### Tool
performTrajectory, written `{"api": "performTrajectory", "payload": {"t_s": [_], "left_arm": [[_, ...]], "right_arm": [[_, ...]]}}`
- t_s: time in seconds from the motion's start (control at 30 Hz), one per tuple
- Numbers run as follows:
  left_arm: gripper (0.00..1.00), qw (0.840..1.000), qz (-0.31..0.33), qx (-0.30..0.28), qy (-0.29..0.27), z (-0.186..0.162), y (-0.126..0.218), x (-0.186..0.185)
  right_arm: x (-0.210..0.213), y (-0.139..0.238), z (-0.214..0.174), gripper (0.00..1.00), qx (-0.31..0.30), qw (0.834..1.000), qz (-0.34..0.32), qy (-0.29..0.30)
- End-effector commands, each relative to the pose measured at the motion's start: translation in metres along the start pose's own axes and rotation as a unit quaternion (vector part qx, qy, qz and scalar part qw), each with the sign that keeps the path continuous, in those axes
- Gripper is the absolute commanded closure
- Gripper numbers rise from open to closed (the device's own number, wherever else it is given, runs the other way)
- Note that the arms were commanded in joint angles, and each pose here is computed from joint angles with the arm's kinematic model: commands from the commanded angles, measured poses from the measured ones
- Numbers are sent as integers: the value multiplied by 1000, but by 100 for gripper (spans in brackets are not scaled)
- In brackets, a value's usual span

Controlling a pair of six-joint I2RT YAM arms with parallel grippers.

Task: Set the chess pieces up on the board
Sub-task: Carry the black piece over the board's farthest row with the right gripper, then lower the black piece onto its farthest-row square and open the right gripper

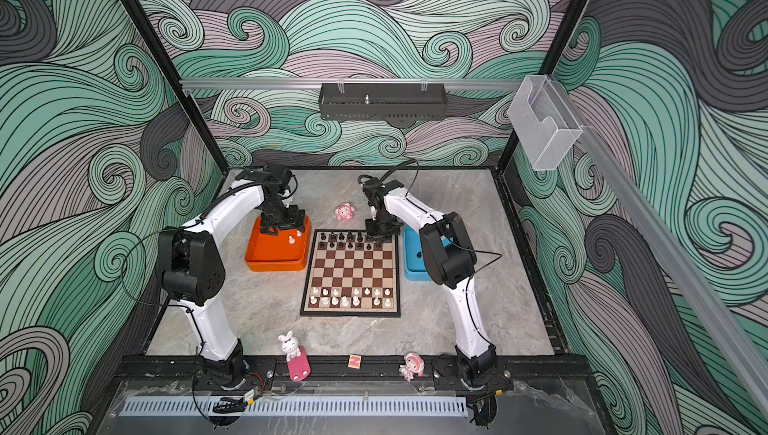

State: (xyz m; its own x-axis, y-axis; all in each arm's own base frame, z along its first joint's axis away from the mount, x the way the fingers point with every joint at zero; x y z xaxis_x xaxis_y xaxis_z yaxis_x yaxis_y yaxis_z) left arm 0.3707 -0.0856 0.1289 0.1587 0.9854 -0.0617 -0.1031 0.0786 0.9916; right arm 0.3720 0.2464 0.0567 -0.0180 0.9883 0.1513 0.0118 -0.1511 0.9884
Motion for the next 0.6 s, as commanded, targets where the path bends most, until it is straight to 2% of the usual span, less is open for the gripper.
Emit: {"api": "performTrajectory", "payload": {"t_s": [0.0,0.43,0.57], "left_arm": [[11,1000,1,-6,-3,-1,6,3],[11,1000,-1,-3,-2,0,4,4],[11,1000,-2,-3,-2,0,3,3]], "right_arm": [[4,0,1,89,2,1000,1,-3],[4,-4,0,88,6,1000,1,-3],[3,-5,0,84,9,1000,-2,-3]]}}
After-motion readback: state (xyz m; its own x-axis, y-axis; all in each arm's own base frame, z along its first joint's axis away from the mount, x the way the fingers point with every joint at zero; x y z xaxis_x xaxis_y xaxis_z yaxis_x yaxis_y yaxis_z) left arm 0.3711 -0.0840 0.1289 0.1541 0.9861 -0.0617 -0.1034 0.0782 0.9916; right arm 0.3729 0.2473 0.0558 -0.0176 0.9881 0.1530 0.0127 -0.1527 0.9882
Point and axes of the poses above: each gripper's point midway between its finger pads, its own y axis back along the fingers, its own x axis along the line the jaws close on, z = x × y, the point moved 1 cm from there along y, back along the fingers, and after that the axes turned 14 degrees about -y, right-handed, at the moved point
